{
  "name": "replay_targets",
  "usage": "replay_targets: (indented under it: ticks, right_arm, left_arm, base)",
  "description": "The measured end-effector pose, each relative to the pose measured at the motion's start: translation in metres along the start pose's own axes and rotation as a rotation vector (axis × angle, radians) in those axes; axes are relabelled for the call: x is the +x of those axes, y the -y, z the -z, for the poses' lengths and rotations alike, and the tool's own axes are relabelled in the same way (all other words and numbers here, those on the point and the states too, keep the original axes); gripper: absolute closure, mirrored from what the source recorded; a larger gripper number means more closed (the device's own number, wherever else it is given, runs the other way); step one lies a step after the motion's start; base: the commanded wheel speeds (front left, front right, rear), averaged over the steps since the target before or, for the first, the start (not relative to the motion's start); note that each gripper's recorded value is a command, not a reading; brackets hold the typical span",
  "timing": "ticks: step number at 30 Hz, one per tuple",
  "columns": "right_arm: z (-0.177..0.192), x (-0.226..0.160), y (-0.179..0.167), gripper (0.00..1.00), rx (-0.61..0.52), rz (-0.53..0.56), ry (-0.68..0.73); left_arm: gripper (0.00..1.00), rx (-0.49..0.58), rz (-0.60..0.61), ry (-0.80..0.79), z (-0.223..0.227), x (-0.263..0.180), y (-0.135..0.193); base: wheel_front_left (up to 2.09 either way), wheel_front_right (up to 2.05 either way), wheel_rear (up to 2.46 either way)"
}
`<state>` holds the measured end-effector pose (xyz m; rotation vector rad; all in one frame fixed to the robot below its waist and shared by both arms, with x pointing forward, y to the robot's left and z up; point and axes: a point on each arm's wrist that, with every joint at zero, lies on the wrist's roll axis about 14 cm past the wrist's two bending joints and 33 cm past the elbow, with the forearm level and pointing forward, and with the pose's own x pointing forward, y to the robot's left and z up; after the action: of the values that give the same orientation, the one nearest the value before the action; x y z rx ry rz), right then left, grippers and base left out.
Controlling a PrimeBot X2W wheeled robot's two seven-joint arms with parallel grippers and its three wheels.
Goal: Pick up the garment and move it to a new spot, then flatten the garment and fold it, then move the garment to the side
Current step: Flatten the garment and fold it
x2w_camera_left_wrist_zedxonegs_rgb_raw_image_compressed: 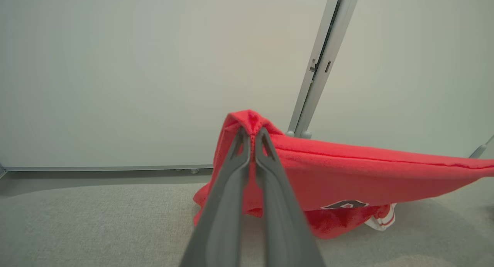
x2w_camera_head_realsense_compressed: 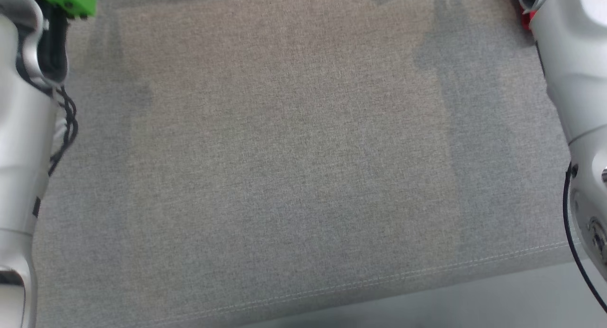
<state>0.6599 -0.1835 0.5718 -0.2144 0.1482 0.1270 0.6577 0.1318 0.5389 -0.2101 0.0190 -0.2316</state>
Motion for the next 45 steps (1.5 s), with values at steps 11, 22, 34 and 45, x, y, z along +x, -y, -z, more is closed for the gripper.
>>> replay_targets:
  ticks: [11, 22, 34, 45]
  right_arm:
    - [0.028, -0.088, -0.033, 1.0, 0.081, -0.175, -0.204]
    - [0.054, -0.197, -0.074, 1.0, 0.09, -0.347, -0.377]
    - [0.107, -0.26, -0.091, 1.0, 0.161, -0.377, -0.56]
    - [0.153, -0.295, -0.094, 1.0, 0.23, -0.362, -0.728]
  left_arm:
    - [1.0, 0.048, 0.052, -0.25, 0.028, -0.107, 0.016]
    - [1.0, 0.037, 0.089, -0.34, 0.042, -0.211, 0.043]
    - [1.0, 0.014, 0.042, -0.394, 0.076, -0.277, 0.048]
    - [1.0, 0.001, 0.011, -0.439, 0.099, -0.299, 0.045]
  base:
    - [0.0, 0.0, 0.0]
    - [0.0, 0.0, 0.0]
    - [0.0, 0.0, 0.0]
    - [0.0, 0.0, 0.0]
